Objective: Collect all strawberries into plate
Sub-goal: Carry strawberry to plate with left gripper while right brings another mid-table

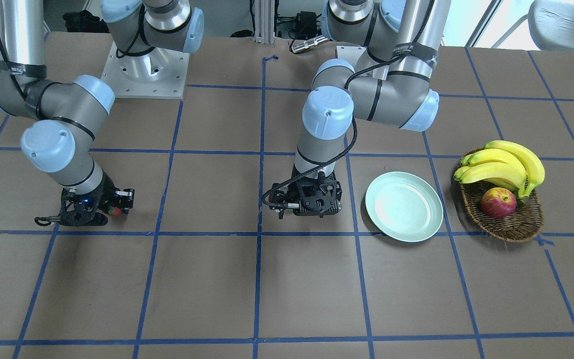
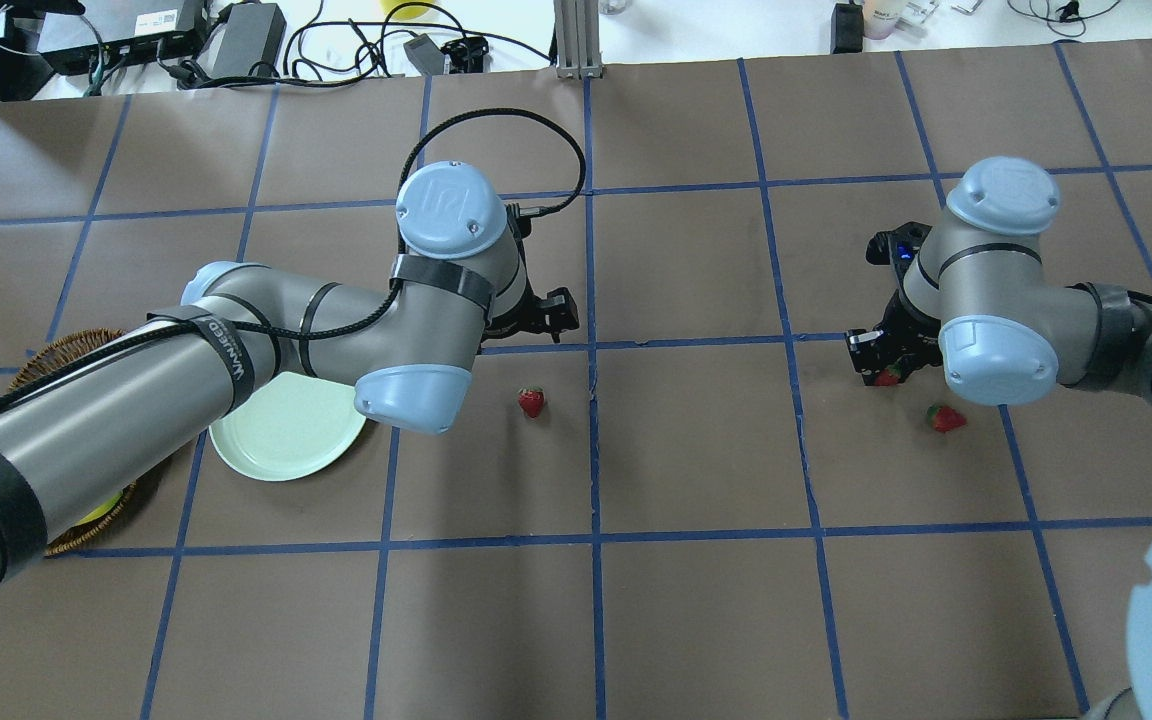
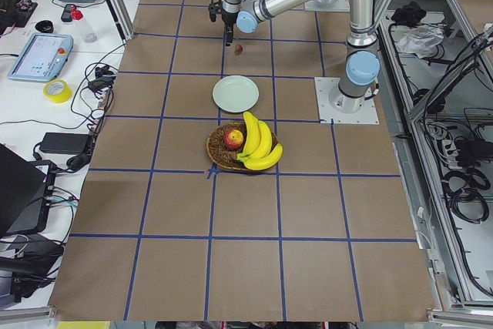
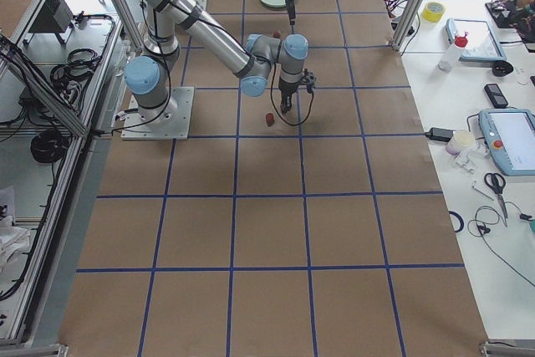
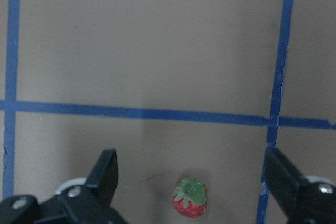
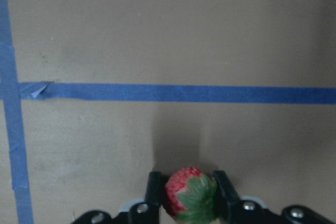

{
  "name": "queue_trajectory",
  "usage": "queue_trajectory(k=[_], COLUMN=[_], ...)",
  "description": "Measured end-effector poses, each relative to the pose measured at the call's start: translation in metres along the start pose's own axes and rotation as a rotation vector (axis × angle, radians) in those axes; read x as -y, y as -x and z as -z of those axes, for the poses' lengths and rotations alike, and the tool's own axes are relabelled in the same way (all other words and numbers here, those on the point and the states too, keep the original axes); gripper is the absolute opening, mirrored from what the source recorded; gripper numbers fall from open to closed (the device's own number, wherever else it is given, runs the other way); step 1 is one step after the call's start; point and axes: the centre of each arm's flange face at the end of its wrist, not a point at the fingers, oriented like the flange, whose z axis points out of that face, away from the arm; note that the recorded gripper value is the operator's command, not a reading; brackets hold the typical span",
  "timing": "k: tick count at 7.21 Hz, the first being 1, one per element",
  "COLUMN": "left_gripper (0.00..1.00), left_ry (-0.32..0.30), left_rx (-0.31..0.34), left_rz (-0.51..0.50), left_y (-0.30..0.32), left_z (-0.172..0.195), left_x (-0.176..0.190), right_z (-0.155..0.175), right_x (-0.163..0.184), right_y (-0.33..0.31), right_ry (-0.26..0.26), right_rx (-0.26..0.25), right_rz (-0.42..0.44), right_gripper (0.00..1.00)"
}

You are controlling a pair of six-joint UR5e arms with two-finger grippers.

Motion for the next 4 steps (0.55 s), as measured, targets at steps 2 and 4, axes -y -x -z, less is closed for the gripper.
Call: queue_trajectory(k=[2,4], left_gripper=[0.87,0.71], left_ry=[0.032,0.053], left_rx=[0.023,0.027], left_rz=[-0.007,-0.012], left_y=[0.002,0.001], left_z=[-0.018,-0.029], left_x=[-0.017,-0.022], right_z=[0.01,0.028], right_x=[0.004,0.014], right_y=[0.007,0.056], right_ry=[-0.019,-0.047], right_rx=[-0.001,-0.002], right_rz=[-0.021,-0.053], right_gripper=[0.03,0.04])
